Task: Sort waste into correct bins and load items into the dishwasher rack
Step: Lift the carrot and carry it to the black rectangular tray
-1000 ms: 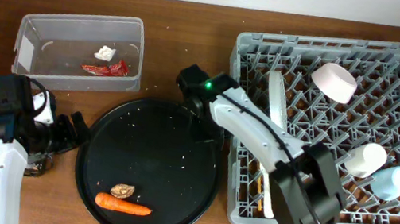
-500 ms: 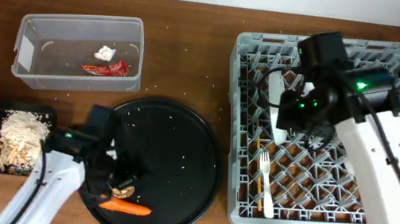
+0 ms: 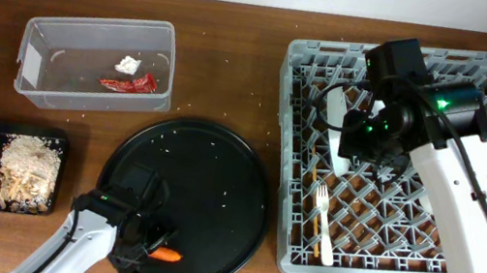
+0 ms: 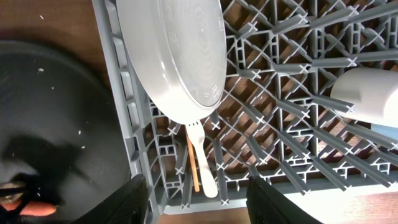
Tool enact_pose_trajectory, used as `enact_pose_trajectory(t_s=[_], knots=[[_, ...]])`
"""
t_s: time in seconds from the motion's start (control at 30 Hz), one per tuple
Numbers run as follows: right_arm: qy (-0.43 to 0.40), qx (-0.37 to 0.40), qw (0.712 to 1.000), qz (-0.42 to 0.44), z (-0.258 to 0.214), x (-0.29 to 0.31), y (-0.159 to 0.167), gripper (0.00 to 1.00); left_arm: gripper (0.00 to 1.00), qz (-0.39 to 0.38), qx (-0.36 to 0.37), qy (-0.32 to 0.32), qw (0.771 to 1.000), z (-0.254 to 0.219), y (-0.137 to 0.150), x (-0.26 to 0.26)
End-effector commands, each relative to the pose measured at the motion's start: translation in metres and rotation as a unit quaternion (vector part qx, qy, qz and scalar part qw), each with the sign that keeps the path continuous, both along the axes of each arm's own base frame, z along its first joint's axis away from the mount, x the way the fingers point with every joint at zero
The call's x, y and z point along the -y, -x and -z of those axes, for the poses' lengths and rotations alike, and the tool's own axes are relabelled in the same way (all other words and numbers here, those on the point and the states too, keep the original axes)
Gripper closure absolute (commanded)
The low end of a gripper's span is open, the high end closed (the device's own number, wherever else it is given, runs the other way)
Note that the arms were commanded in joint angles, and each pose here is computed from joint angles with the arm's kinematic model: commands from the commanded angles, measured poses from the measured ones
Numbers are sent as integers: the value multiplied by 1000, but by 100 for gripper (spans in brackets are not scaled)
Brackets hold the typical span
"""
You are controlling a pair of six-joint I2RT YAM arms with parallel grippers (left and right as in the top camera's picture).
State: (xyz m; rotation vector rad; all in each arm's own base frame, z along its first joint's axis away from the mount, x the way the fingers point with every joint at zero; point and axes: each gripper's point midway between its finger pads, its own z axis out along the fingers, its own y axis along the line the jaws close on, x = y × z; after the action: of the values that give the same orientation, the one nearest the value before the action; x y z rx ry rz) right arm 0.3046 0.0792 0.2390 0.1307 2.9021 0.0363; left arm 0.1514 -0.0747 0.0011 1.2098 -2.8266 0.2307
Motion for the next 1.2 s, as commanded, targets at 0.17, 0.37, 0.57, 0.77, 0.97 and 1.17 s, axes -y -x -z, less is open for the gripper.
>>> enact_pose_trajectory(t_s=[0.17, 0.37, 0.57, 0.77, 0.97, 1.17], knots=[[-5, 10, 1000, 4, -7, 1, 1, 45, 53, 8, 81, -84, 993, 1, -33, -26], [-3, 5, 1000, 4, -6, 2, 3, 46, 68, 8, 87, -100, 991, 0, -35, -32], [-2, 2, 1000, 4, -6, 2, 5, 45, 89, 30, 95, -115, 988, -2, -39, -36], [1, -1, 1000, 4, -6, 3, 6, 46, 95, 87, 156, -181, 967, -62, -82, -57], [5, -4, 1000, 5, -5, 5, 8, 45, 95, -16, 205, -238, 949, -121, -116, -142], [6, -7, 1000, 5, -5, 5, 9, 46, 99, -229, 203, -298, 904, -135, -82, -271]])
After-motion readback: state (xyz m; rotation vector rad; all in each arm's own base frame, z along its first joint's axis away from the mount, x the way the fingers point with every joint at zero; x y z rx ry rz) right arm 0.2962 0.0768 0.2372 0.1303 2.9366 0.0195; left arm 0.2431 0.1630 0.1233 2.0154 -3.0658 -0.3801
